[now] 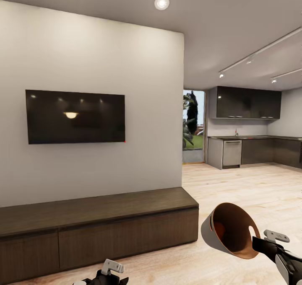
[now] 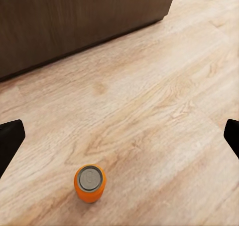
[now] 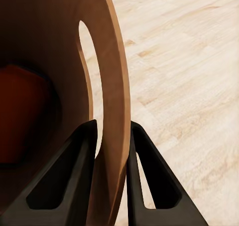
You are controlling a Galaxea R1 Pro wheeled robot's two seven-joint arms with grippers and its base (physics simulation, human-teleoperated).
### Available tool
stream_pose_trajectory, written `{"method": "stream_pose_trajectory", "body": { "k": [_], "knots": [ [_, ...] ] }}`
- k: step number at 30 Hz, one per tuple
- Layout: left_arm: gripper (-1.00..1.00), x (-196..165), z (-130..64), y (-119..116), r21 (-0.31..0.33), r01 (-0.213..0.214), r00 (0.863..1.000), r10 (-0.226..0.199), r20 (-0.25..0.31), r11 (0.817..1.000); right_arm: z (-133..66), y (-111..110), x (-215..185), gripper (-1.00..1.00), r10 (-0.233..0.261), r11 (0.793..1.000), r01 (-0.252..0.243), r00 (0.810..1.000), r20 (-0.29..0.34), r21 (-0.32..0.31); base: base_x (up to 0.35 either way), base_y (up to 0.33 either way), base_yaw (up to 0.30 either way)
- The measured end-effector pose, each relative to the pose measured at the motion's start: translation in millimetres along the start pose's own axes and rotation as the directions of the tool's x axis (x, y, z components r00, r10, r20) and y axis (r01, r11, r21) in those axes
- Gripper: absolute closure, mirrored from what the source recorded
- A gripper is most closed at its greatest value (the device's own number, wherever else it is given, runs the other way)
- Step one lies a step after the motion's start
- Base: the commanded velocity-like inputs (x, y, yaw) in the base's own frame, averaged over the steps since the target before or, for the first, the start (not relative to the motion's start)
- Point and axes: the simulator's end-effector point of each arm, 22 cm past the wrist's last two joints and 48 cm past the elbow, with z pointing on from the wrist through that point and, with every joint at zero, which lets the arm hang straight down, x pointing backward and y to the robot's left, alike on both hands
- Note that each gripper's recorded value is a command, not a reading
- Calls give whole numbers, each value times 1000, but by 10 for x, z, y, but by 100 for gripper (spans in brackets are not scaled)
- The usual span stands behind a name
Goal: Put the three can of soda from the living room inside the tash can in the kitchen.
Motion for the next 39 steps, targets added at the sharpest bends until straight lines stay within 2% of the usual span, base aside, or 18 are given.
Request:
{"method": "stream_pose_trajectory", "body": {
  "k": [14,20,28,39],
  "knots": [
    [-100,212,82,-2,1,2,1000,-2,-4,1000,39,-72,177,100,-6,1000,6,1000,6,4,0,0,-1],
    [-100,342,128,1,2,3,1000,-3,-5,1000,34,-153,-39,100,-12,1000,11,998,69,16,0,0,0],
    [-100,508,190,10,2,0,1000,0,-3,1000,48,-164,-63,100,-25,1000,23,996,89,17,0,0,0],
    [-100,747,273,16,1,-2,1000,2,-3,1000,97,-139,-36,100,-13,1000,13,994,112,7,0,0,0]
  ]
}}
